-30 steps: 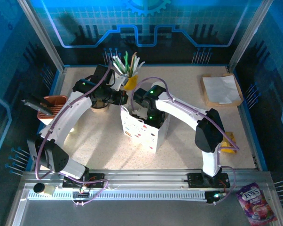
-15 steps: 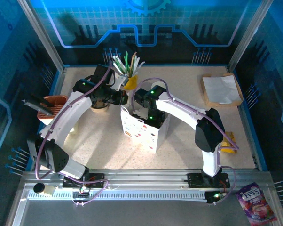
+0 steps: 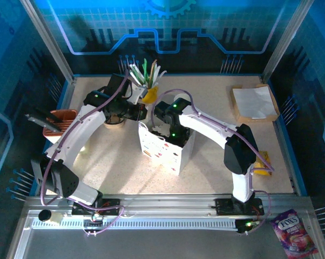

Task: Pack the takeout coffee

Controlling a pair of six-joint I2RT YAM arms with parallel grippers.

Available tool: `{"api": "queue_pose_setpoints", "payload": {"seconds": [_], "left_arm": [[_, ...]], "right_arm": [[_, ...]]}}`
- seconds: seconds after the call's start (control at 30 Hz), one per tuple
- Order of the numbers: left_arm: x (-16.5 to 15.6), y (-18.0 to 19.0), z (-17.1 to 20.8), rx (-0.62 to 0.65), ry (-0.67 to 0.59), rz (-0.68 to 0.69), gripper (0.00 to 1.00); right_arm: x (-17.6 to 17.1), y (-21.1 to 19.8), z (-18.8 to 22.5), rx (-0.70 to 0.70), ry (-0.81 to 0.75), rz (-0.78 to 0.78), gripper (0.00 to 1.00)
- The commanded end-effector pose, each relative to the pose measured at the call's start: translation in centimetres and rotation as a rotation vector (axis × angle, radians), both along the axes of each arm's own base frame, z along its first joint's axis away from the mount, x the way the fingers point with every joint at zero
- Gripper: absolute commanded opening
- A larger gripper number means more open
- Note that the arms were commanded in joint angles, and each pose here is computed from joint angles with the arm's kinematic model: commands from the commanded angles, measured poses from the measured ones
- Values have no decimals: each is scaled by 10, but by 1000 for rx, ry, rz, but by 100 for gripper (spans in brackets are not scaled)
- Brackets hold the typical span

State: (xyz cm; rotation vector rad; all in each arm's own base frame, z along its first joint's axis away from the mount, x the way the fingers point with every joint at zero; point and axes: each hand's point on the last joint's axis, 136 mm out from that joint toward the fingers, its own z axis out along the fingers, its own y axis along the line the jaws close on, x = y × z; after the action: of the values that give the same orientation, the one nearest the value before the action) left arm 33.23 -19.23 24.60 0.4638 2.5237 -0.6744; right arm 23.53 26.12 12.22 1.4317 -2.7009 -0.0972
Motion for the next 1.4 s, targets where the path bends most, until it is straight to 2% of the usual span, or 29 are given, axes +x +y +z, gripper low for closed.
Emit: {"api": "queue_pose_setpoints", "payload": {"seconds": [0.0, 0.9, 1.37], "left_arm": [[-10, 0, -10, 14, 35, -27, 0], [-10, 0, -11, 16, 37, -26, 0], [-11, 0, -10, 14, 33, -29, 0]], "right_arm": [[0, -3, -13, -19, 39, -1, 44], [1, -1, -22, -15, 56, -4, 44], [4, -8, -52, -51, 77, -25, 44]]}}
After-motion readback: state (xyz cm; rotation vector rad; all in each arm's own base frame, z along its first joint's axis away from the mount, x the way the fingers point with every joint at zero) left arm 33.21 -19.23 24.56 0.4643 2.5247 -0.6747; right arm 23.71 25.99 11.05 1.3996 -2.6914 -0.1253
